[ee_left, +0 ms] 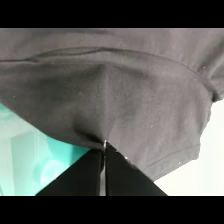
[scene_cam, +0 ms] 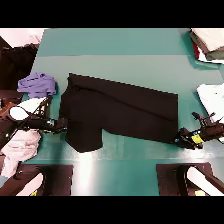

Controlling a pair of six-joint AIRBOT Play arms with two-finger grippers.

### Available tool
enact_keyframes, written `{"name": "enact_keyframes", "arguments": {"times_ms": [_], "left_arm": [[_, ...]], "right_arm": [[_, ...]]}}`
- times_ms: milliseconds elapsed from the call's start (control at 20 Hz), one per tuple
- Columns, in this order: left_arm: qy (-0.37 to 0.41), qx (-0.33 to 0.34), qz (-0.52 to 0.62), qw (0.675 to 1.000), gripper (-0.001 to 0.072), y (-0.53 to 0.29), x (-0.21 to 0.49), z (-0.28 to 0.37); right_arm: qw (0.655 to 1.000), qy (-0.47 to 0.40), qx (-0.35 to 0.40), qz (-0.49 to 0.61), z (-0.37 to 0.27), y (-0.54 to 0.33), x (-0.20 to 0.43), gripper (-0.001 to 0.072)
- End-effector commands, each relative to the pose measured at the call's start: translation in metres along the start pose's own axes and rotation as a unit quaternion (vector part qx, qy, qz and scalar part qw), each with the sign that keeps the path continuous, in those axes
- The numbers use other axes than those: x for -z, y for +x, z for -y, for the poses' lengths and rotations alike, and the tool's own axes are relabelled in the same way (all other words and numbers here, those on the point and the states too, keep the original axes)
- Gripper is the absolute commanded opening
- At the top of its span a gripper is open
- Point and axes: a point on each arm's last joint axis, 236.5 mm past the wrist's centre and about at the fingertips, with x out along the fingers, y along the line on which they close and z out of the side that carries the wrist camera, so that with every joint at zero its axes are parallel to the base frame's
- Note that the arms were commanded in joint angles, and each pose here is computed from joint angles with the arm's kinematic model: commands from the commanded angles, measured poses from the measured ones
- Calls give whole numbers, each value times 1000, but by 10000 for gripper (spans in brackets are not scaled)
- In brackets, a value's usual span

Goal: Fold the shirts.

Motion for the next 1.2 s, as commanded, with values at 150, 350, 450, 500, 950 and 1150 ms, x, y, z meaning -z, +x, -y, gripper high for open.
{"name": "enact_keyframes", "arguments": {"times_ms": [150,350,450,500,950,1150], "left_arm": [[7,1,-9,1000,24,-1,4,0],[19,4,-31,999,21,-11,17,7],[24,12,-13,1000,21,-28,23,17],[35,19,-10,999,21,-37,31,24],[61,109,45,991,23,-70,34,78],[68,75,193,976,23,-95,-36,73]], "right_arm": [[999,-3,1,40,2,2,-18,23],[998,-28,15,51,-4,-26,-29,17],[997,-44,43,54,-1,-52,-32,16],[996,-47,58,58,0,-64,-34,16],[985,-77,48,146,-31,-120,-70,16],[971,-93,6,221,-63,-150,-99,16]]}}
